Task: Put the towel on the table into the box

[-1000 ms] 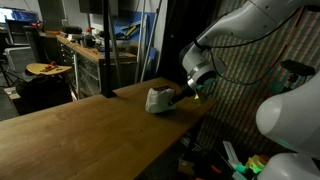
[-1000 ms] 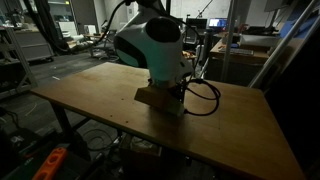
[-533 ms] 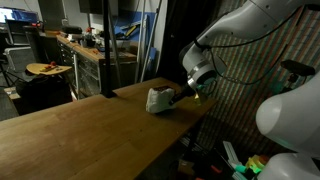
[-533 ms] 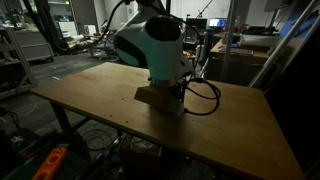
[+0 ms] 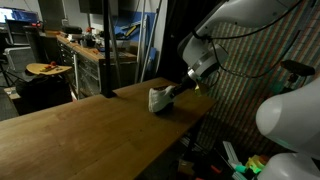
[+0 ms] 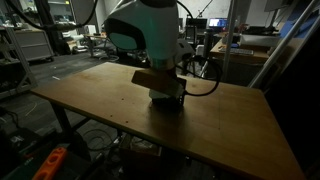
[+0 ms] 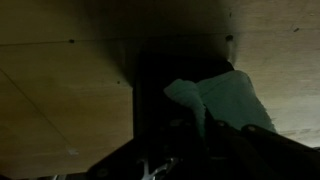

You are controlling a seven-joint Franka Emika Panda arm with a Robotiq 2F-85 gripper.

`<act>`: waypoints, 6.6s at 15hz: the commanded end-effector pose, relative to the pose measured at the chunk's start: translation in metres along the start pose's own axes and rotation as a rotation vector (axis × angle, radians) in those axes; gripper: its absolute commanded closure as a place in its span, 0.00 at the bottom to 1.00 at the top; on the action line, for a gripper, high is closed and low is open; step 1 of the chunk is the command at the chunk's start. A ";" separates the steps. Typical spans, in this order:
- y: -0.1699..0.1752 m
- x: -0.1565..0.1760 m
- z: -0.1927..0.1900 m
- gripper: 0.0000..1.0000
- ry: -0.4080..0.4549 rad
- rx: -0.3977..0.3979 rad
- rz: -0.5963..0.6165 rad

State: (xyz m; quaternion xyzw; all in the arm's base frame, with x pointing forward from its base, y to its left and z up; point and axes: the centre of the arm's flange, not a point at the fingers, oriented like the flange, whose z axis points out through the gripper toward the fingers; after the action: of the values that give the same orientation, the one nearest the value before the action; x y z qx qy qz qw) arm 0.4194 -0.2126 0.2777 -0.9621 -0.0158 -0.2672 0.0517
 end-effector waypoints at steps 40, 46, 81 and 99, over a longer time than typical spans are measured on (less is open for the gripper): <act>-0.086 0.097 -0.004 0.96 -0.066 -0.233 -0.204; -0.090 0.102 0.020 0.96 -0.115 -0.243 -0.252; -0.068 0.109 0.069 0.96 -0.450 -0.189 -0.244; -0.118 0.144 0.057 0.96 -0.525 -0.297 0.431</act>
State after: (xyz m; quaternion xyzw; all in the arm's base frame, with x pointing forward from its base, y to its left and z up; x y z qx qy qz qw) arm 0.5590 -0.1017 0.2999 -0.9819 0.1860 0.0133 -0.0324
